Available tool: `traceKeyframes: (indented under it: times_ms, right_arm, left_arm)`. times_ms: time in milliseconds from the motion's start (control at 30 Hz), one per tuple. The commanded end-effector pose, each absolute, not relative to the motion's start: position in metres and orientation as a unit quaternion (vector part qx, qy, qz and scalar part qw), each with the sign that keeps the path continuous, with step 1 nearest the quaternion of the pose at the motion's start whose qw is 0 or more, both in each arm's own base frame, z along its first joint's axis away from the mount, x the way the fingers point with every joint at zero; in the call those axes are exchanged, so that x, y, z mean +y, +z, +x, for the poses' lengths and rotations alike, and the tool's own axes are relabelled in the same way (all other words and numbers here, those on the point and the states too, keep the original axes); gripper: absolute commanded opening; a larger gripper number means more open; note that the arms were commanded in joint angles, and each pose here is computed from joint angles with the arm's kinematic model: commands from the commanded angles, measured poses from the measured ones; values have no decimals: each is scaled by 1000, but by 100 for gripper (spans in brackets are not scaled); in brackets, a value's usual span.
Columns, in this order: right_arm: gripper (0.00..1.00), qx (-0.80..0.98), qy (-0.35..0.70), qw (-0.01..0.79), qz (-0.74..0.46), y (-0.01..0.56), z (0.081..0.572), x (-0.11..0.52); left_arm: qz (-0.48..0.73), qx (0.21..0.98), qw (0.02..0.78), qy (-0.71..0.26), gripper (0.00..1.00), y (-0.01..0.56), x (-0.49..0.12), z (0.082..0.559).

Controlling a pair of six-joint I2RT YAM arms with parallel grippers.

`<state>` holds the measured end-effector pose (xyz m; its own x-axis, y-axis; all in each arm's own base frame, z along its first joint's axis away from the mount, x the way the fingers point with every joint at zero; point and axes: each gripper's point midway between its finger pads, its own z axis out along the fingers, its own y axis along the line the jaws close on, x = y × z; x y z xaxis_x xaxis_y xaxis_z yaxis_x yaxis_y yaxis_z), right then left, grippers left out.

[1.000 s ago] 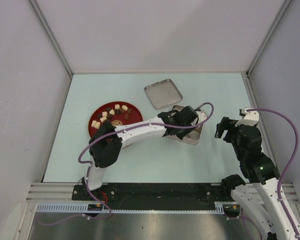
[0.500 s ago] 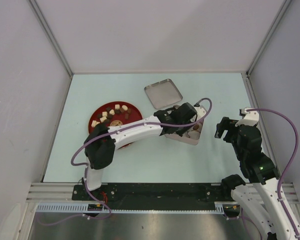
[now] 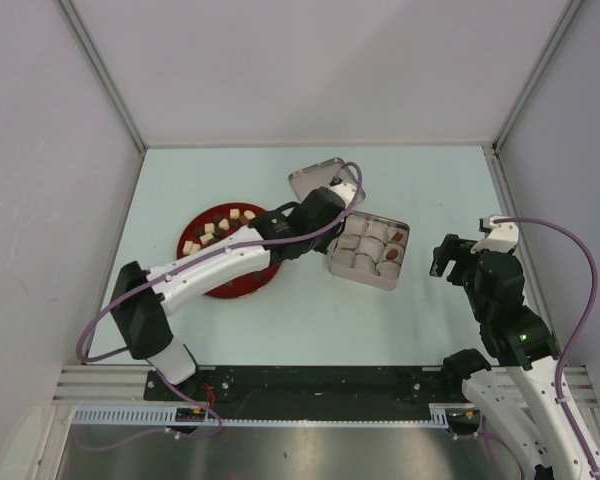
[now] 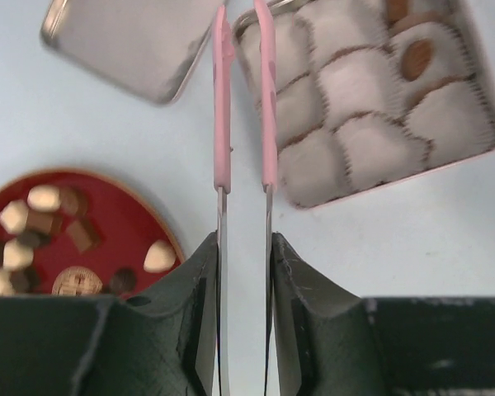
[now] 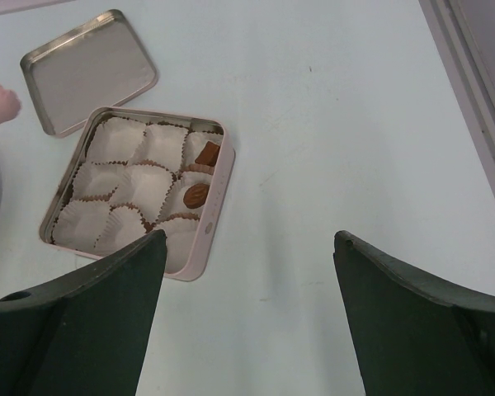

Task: Pack the chocolate

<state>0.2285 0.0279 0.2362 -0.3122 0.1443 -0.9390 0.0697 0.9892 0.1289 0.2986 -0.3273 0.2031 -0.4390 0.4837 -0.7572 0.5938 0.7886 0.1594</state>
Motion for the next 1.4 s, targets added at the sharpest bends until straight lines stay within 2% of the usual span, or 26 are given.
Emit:
traceKeyframes:
  times_ms: [0,233,600,1367]
  right_arm:
    - [86,798,34,598,69,245,232,28]
    - [87,801,39,594,63,244,233,31]
    - [87,800,41,595,62,244,233,32]
    - [86,805,40,588,61,241,235,34]
  left_arm:
    - [243,875,419,-30,31,204,-275,295]
    - [158,906,392,5,32,185,-210,290]
    - [94,932,346,48,32,160,-148,297]
    - [78,955,279,62,33,103,-130,326]
